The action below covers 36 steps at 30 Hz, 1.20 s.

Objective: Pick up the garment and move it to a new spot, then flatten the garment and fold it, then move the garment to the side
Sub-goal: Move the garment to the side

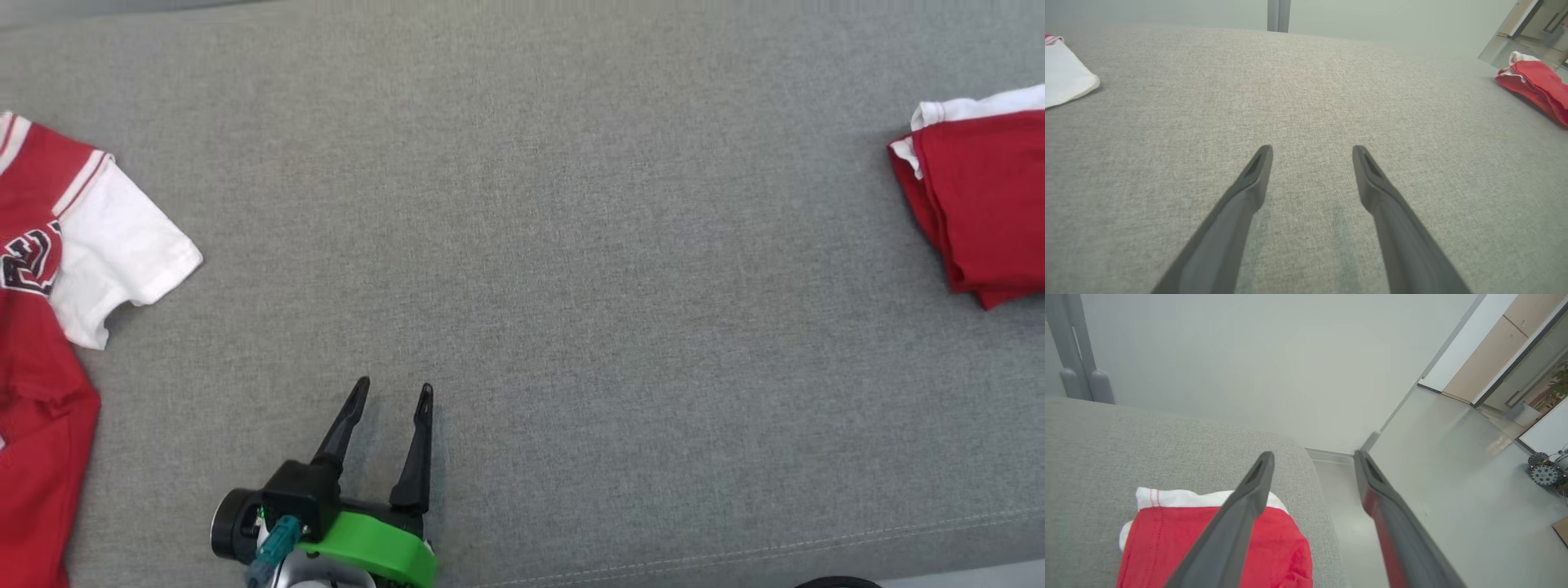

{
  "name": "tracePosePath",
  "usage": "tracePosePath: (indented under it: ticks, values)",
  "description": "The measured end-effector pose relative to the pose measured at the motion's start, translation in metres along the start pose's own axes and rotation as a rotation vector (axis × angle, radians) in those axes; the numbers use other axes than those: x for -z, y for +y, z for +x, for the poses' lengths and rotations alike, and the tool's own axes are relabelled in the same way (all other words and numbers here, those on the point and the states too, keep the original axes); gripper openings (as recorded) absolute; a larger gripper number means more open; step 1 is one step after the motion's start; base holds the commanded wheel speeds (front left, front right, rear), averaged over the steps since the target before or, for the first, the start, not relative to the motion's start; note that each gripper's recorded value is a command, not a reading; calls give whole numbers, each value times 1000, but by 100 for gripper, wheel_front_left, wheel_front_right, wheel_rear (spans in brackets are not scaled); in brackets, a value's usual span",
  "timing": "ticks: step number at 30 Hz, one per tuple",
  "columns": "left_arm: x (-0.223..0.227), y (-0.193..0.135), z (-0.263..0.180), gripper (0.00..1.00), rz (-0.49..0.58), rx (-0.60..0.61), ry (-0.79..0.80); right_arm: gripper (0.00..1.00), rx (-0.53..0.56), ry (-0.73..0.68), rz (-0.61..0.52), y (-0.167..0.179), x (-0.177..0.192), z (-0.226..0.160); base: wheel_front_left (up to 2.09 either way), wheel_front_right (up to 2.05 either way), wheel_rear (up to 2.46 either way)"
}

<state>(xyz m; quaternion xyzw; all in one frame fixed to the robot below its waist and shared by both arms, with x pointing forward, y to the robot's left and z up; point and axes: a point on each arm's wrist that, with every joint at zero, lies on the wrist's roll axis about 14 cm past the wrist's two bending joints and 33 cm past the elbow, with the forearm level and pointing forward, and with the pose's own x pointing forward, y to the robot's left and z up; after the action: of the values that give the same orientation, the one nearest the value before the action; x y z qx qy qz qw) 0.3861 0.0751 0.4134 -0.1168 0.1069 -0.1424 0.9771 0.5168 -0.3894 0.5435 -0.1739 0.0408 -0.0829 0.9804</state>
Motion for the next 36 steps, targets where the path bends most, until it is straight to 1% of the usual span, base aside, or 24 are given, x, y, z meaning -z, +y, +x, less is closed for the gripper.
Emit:
tracePosePath:
  ticks: [3, 7, 8, 9, 11, 14, 16, 18, 21, 24, 28, 36]
  values:
    - [-11, 6, -12, 100, 4, -35, -33, 100, -24, -67, 19, 9, -11, -25, 0, 0, 0]
    - [-27, 17, -27, 100, 18, -78, -80, 100, -62, -160, 60, 33, -23, -63, 0, 0, 0]
    - [-31, 20, -30, 100, 21, -92, -94, 100, -65, -178, 85, 41, -24, -73, 0, 0, 0]
    - [-31, 20, -30, 100, 21, -92, -94, 100, -65, -178, 85, 41, -24, -73, 0, 0, 0]
    - [-40, 28, -37, 100, 28, -119, -121, 100, -87, -202, 125, 63, -24, -94, 0, 0, 0]
    - [-49, 41, -48, 100, 35, -165, -150, 100, -125, -195, 188, 99, -15, -123, 0, 0, 0]
    - [-51, 49, -56, 100, 41, -191, -159, 100, -165, -168, 189, 121, -6, -139, 0, 0, 0]
    - [-51, 57, -64, 100, 47, -216, -161, 100, -181, -139, 251, 140, 2, -151, 0, 0, 0]
    - [-51, 70, -75, 100, 52, -261, -165, 100, -232, -127, 279, 167, 2, -165, 0, 0, 0]
    - [-50, 81, -86, 100, 51, -301, -167, 100, -252, -123, 302, 180, 1, -174, 0, 0, 0]
    - [-46, 95, -99, 100, 36, -352, -160, 100, -273, -89, 312, 194, 10, -189, 0, 0, 0]
    - [-42, 99, -102, 100, 22, -362, -153, 100, -284, -74, 321, 202, 13, -201, 0, 0, 0]
